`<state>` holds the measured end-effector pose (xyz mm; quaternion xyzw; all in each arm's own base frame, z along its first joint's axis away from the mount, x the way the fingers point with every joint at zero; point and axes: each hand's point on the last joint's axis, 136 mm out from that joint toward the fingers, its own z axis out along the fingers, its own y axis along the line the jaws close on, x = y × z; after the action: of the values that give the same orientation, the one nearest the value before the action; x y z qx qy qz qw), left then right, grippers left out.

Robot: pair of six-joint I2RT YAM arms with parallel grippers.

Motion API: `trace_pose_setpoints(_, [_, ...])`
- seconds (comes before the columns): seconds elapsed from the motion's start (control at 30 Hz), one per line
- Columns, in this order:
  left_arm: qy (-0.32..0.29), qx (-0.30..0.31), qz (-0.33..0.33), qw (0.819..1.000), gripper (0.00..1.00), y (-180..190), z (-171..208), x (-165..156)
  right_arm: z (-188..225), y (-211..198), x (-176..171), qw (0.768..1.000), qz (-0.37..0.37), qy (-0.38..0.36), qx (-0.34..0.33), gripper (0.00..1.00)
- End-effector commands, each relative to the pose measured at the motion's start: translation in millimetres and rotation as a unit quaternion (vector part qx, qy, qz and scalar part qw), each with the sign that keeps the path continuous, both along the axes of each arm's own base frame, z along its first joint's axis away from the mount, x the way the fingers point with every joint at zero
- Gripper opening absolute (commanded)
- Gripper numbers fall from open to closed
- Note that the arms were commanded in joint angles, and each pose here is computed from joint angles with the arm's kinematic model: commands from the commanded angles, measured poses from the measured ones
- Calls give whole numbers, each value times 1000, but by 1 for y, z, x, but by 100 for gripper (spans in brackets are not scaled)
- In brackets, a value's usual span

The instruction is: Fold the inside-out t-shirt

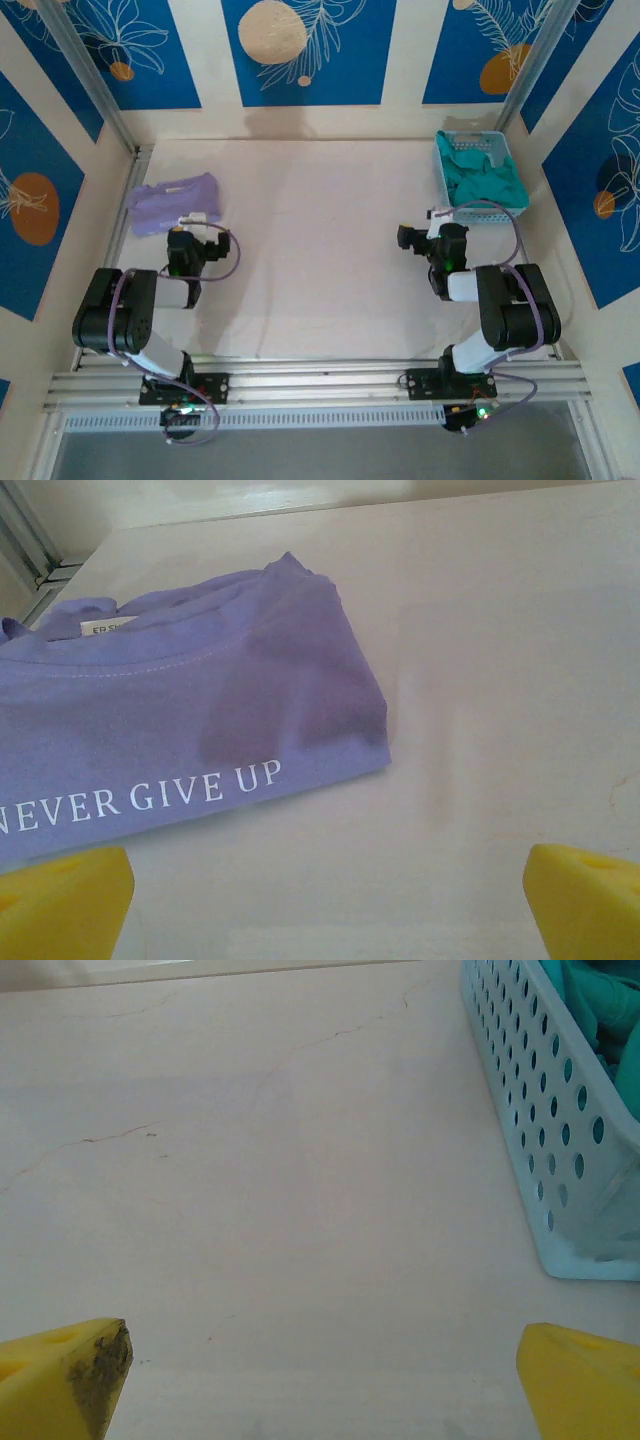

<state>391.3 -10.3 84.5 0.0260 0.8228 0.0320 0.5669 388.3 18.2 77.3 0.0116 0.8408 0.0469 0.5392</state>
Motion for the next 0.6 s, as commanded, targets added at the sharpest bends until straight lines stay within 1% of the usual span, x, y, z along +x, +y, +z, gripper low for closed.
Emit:
trace_pose_setpoints(0.0, [-17, -4, 3, 1000, 100, -1, 8, 3, 17, 0, 8, 1000, 0, -29, 8, 99])
trace_pose_setpoints(0.57, [-16, -4, 3, 1000, 100, -1, 8, 4, 17, 0, 8, 1000, 1, -28, 10, 99])
